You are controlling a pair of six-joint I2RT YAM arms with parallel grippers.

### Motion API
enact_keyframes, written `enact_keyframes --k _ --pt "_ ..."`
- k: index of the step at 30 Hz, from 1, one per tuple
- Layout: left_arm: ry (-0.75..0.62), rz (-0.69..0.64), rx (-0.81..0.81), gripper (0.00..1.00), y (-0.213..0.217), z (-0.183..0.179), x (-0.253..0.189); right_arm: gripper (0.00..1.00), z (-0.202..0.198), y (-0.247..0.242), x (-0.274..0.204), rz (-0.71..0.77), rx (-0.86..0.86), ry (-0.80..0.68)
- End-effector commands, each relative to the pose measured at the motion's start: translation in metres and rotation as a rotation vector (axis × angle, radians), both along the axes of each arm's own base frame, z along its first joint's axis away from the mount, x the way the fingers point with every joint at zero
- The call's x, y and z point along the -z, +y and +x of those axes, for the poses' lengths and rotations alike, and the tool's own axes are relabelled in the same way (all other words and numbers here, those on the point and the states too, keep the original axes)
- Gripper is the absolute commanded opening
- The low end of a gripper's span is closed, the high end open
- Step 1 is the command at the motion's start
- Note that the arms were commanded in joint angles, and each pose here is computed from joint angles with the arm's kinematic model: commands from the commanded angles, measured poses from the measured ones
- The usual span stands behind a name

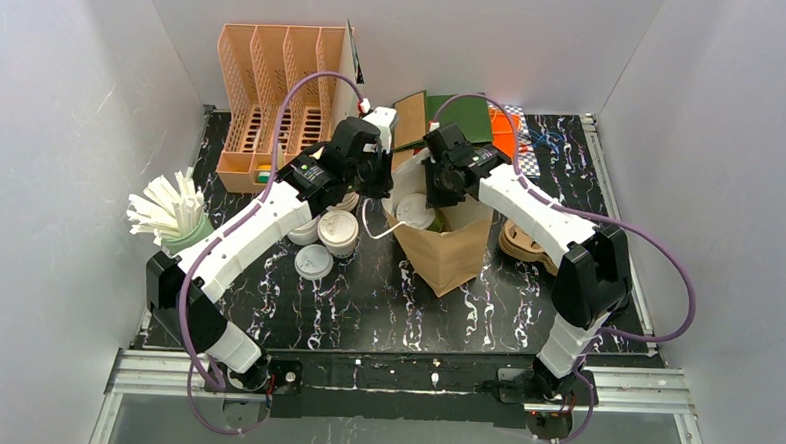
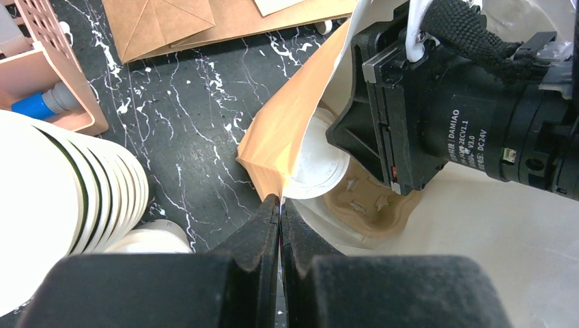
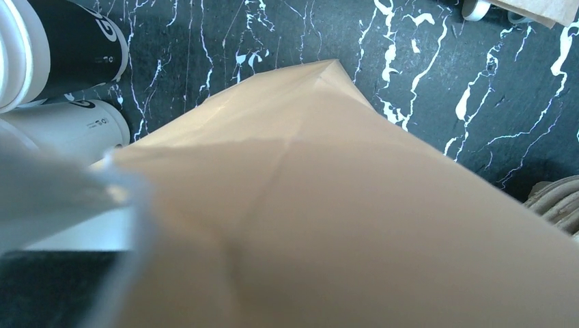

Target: Pack the takeout coffee

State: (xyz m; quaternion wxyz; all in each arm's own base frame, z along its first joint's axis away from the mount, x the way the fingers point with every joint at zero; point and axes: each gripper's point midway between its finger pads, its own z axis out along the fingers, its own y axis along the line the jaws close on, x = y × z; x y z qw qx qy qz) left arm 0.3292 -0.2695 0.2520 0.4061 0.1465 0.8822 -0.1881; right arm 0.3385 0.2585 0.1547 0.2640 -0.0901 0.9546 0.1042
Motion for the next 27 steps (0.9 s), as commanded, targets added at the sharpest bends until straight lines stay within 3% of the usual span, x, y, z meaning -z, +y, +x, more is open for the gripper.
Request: enact_keyframes --k 1,7,13,27 --pt "0.029 0.064 0.021 0.00 0.020 -0.022 0.002 0.07 -0.011 -0.050 0.051 -0.244 0.063 0.106" --pt "0.009 0.076 0.032 0.00 0.023 -0.023 -0.002 0.11 0.003 -0.038 0.012 -0.158 0.038 -0.006" --pt "-0.007 0.059 0.048 0.00 0.013 -0.014 -0.013 0.26 -0.002 -0.021 -0.019 -0.030 -0.032 -0.070" --pt "-0.008 0.039 0.086 0.00 -0.003 -0.017 -0.015 0.60 -0.007 -0.006 -0.037 0.019 -0.148 -0.122"
